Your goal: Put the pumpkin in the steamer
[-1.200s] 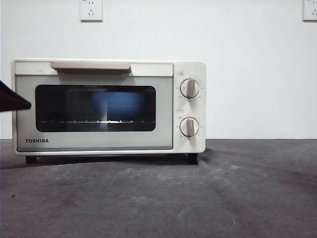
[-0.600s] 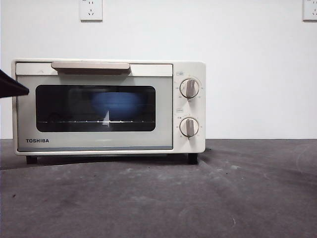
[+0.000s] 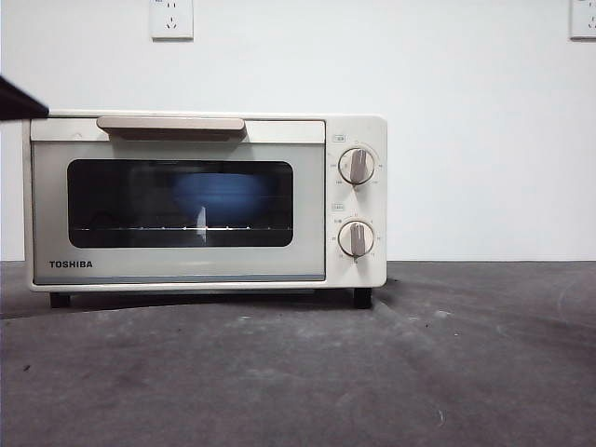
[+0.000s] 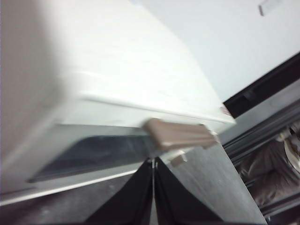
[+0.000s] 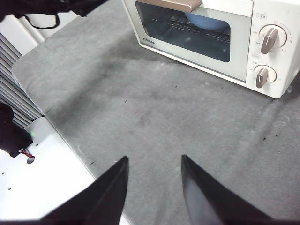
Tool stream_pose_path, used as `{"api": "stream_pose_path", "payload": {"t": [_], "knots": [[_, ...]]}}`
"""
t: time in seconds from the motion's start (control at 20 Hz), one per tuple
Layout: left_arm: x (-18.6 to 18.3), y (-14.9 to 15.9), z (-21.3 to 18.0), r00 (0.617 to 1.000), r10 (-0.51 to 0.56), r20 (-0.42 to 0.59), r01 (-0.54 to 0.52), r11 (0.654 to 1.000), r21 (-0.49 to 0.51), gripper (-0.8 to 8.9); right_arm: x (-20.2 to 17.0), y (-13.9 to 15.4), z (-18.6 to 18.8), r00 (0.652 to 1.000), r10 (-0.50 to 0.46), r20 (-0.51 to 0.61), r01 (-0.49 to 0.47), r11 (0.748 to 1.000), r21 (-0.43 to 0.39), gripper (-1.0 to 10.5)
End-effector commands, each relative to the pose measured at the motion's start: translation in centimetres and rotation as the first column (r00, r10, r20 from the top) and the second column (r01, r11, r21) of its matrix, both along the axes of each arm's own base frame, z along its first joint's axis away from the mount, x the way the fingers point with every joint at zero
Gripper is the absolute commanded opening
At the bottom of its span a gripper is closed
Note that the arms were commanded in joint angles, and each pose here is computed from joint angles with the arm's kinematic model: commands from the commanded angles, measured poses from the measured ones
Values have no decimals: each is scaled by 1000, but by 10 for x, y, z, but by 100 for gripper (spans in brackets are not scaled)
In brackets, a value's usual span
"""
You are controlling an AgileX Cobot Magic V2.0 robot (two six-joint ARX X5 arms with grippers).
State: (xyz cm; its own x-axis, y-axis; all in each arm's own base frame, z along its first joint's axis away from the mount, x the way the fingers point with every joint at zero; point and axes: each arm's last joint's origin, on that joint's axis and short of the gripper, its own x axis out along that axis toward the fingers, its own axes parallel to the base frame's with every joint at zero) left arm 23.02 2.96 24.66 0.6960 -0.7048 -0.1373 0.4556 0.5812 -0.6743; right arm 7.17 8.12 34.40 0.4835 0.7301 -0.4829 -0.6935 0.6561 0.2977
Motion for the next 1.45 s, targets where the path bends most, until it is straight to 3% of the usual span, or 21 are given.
{"api": "stream_pose_path", "payload": {"t": [0.05,0.6,1.1,1.45], "knots": [[-9,-5,14,998,-22,62,19,999,44,15,0,2,3,1000,12,15,-12,1000,8,182],[-66,-30,38,994,34,103,-56,974,220,15,3,3,8,997,-7,72,4,999,43,182],[-103,-39,67,991,91,98,-126,883,452,15,5,2,8,991,-88,102,86,996,19,182],[-114,-41,77,992,77,104,-117,873,473,15,5,1,8,987,-112,111,112,994,12,181]]}}
